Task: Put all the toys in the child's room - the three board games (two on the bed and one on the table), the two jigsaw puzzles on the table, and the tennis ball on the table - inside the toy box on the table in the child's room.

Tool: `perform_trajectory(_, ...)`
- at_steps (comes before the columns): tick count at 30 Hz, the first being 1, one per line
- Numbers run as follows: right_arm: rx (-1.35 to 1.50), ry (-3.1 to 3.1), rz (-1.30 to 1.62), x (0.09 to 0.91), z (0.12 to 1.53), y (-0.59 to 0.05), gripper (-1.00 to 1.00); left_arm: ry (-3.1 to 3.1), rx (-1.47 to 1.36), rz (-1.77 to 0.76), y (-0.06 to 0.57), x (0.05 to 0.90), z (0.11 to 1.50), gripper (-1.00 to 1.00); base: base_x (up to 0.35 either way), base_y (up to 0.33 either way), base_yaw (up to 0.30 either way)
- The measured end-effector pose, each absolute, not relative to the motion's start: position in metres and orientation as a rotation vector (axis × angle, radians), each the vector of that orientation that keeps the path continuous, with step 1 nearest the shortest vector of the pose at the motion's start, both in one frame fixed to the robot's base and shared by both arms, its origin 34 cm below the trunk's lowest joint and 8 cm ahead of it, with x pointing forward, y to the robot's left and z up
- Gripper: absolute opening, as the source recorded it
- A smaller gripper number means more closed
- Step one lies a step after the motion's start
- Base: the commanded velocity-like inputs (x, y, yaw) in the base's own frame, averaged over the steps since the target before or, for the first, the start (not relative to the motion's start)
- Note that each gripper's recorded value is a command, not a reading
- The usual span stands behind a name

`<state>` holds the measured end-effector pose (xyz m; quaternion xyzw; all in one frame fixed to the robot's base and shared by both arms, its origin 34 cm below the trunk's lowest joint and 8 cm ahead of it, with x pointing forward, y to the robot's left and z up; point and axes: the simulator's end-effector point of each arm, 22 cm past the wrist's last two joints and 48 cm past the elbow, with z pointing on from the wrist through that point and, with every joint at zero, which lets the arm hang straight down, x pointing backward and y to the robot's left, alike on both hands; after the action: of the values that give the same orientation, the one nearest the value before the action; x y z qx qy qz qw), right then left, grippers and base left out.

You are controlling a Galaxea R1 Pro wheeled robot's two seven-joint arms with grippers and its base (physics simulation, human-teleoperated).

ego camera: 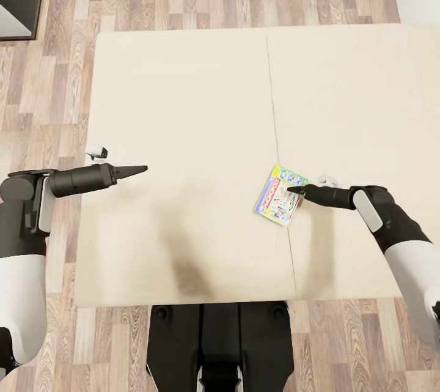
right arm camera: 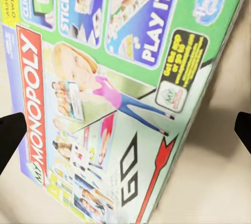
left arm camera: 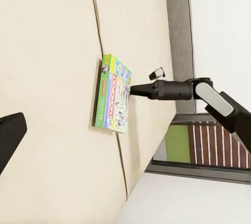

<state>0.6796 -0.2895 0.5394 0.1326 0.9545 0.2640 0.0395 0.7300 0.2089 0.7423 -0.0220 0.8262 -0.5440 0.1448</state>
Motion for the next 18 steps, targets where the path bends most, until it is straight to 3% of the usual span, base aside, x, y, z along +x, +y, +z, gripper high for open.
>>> perform_trajectory(18, 0.435, 2.904, 0.793, 0.6874, 0.5321, -0.2916, 1.0, 2.38, -0.067, -1.571, 0.2075, 0.7298, 0.7424, 1.0, 0.0, 0.0, 0.0)
